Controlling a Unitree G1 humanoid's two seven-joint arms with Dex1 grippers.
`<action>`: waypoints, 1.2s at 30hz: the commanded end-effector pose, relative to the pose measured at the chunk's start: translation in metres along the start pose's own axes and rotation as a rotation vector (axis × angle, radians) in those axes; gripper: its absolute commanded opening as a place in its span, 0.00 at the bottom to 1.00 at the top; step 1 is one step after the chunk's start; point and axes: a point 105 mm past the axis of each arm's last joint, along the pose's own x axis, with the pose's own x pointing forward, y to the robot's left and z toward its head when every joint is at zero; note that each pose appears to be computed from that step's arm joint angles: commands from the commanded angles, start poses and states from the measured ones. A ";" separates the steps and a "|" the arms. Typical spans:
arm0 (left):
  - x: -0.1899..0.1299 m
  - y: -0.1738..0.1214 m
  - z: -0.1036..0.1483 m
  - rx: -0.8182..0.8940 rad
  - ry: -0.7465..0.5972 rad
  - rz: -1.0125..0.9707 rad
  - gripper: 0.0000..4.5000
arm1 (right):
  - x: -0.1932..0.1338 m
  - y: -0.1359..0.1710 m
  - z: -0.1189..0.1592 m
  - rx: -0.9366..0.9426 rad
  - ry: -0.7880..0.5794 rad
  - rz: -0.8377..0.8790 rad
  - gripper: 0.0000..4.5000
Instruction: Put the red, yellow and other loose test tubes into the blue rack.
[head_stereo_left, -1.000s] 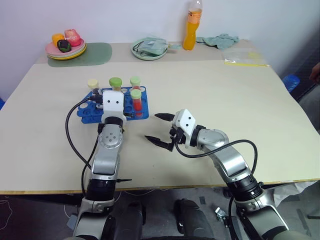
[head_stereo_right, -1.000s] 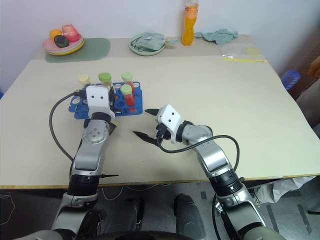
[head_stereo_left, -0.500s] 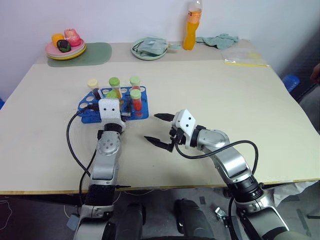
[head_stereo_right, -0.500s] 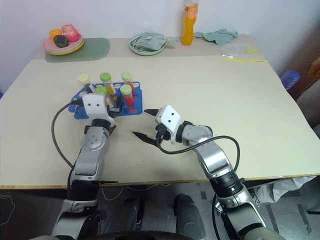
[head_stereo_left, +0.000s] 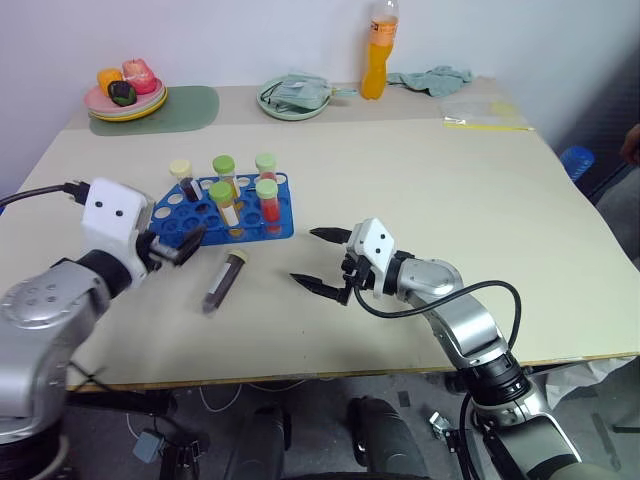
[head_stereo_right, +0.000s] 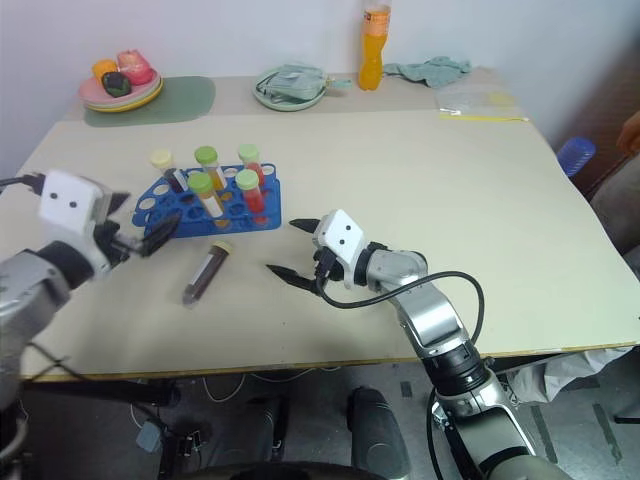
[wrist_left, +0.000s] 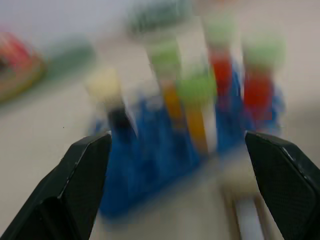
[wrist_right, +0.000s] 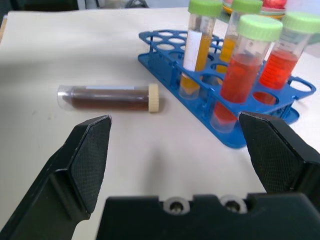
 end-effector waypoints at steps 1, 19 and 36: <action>-0.006 -0.012 -0.007 0.034 0.226 -0.110 0.95 | 0.002 0.001 0.018 -0.070 -0.048 0.047 1.00; 0.071 -0.035 -0.038 0.003 0.793 -0.261 0.95 | -0.002 0.014 0.022 -0.142 -0.045 0.161 1.00; 0.004 0.010 0.005 0.166 0.201 -0.281 0.18 | -0.006 0.014 0.023 -0.136 -0.040 0.137 1.00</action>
